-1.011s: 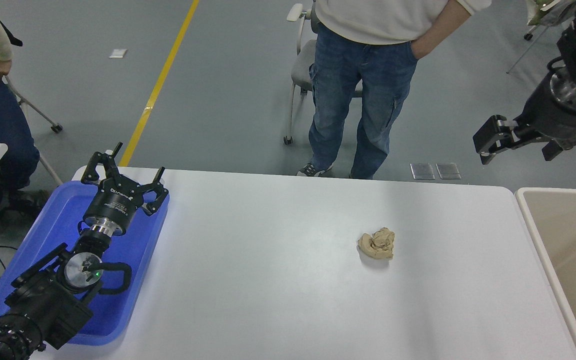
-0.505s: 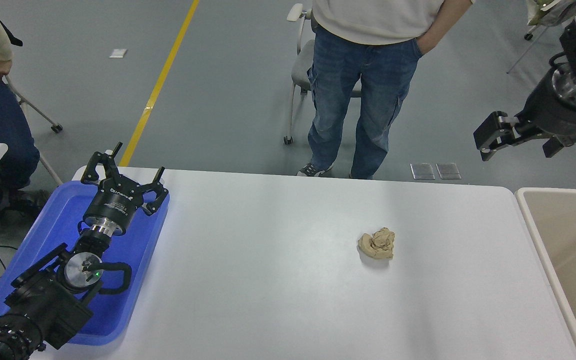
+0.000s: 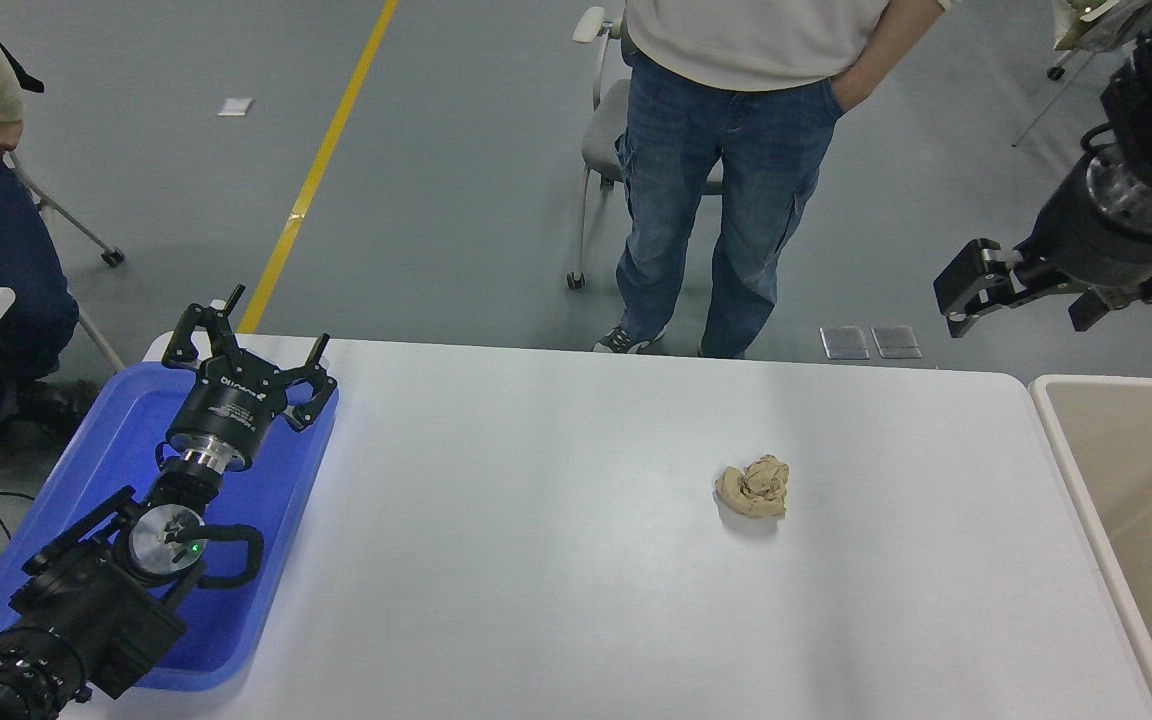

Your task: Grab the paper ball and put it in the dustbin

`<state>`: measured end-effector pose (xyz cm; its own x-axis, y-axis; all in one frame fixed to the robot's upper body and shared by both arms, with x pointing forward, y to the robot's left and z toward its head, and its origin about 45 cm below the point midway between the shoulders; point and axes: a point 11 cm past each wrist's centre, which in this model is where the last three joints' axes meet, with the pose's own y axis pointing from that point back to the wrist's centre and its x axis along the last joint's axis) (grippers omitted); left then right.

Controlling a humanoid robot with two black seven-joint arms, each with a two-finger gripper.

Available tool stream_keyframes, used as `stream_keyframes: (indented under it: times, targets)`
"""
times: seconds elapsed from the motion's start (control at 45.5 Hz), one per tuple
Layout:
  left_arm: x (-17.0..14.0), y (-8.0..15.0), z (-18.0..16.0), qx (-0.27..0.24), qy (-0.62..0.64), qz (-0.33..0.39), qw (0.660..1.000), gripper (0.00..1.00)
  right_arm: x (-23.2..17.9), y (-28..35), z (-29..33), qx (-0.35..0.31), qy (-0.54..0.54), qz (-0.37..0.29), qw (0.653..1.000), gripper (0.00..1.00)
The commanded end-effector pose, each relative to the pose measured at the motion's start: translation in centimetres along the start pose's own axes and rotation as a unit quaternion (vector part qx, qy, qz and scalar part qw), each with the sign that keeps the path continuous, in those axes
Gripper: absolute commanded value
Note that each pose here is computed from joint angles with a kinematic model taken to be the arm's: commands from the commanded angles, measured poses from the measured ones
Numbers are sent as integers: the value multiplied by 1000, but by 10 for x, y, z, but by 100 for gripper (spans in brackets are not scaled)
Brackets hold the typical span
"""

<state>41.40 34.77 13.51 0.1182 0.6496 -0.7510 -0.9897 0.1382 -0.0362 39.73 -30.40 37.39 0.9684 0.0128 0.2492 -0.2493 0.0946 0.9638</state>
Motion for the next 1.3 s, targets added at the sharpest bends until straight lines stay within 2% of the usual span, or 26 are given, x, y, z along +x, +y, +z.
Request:
stream_keyframes:
  times: [0.0, 0.132, 0.286, 0.374, 0.659, 0.857, 1.077, 1.275]
  targets:
    - [0, 0, 0, 0, 0, 0, 1000, 100, -5, -12, -8, 15, 2, -14, 1000, 100]
    - [0, 0, 0, 1, -1, 0, 1000, 100, 1, -19, -18, 34, 1, -10, 999, 100]
    - [0, 0, 0, 0, 0, 0, 1000, 100, -12, -60, -45, 80, 4, -46, 996, 100]
    - [0, 0, 0, 0, 0, 0, 1000, 100, -12, -88, -56, 87, 2, -34, 996, 100]
    - [0, 0, 0, 1, -1, 0, 1000, 100, -2, -127, -125, 70, 84, 14, 994, 99]
    - [0, 0, 0, 1, -1, 0, 1000, 100, -29, -169, -167, 54, 176, 9, 983, 99]
    - [0, 0, 0, 1, -1, 0, 1000, 100, -36, -200, -153, 33, 178, 28, 983, 99]
    - [0, 0, 0, 0, 0, 0, 1000, 100, -48, -228, -137, 25, 150, 18, 988, 99]
